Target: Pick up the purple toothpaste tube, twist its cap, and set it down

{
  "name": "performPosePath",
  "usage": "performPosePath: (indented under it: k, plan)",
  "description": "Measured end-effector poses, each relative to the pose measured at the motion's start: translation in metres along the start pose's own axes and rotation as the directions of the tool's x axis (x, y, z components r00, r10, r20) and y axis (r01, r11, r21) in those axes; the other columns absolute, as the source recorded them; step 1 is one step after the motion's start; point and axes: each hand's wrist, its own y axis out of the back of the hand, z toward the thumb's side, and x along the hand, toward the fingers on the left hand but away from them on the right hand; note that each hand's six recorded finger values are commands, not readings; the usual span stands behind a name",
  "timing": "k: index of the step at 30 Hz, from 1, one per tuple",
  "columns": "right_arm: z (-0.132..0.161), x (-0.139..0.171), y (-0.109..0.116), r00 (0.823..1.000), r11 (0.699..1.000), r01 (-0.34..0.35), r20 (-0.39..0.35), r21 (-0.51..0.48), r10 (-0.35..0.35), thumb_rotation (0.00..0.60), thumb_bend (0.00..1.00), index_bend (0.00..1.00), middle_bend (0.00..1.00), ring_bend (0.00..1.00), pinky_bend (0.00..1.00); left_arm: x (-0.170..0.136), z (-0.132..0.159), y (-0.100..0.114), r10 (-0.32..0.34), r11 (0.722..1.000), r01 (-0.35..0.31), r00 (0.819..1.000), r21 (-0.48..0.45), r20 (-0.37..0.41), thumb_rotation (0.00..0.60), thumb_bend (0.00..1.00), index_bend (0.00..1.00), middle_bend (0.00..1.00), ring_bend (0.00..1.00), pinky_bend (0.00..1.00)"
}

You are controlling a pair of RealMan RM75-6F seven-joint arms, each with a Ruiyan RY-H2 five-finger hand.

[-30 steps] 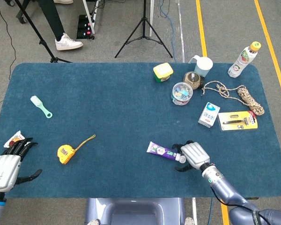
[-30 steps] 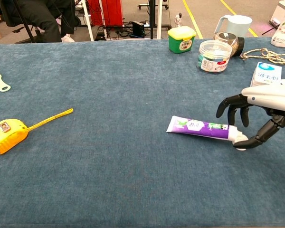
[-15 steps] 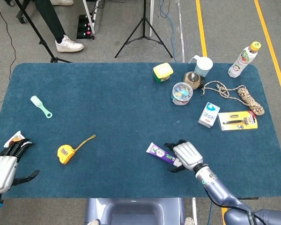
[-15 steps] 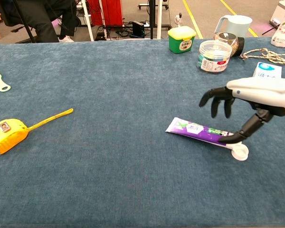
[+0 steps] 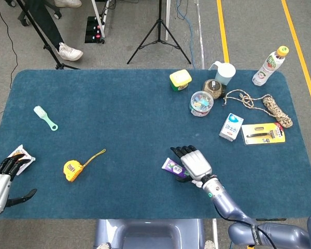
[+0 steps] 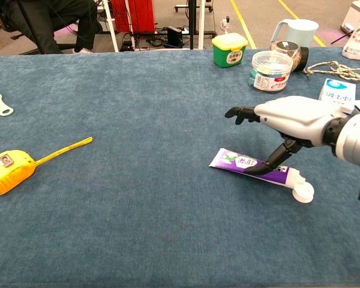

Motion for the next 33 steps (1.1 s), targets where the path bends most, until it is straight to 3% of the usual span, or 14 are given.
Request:
performPosePath:
  k: [17,25,33]
  plan:
    - [0.012,-0.017,-0.013,0.999,0.994,0.032,0.033,0.104,-0.035,0.374,0.28,0.0,0.13,0.13,0.15,-0.009,-0.013,0.011,0.022,1.0,-0.022,0.999,0.003,-0.025,0.529,0.15,0.21,0.17,0.14,0.29]
    - [-0.003,-0.027,-0.024,0.994,0.981,0.026,0.101,0.192,-0.046,0.407,0.28,0.0,0.13,0.13,0.15,-0.011,-0.011,0.013,0.028,1.0,-0.028,0.999,0.0,-0.016,0.529,0.15,0.21,0.17,0.14,0.29]
    - [-0.031,-0.032,-0.02,0.976,0.979,0.032,0.203,0.202,-0.074,0.416,0.28,0.0,0.13,0.13,0.15,-0.013,-0.011,0.016,0.035,0.999,-0.035,0.999,0.001,-0.017,0.53,0.15,0.21,0.17,0.14,0.29]
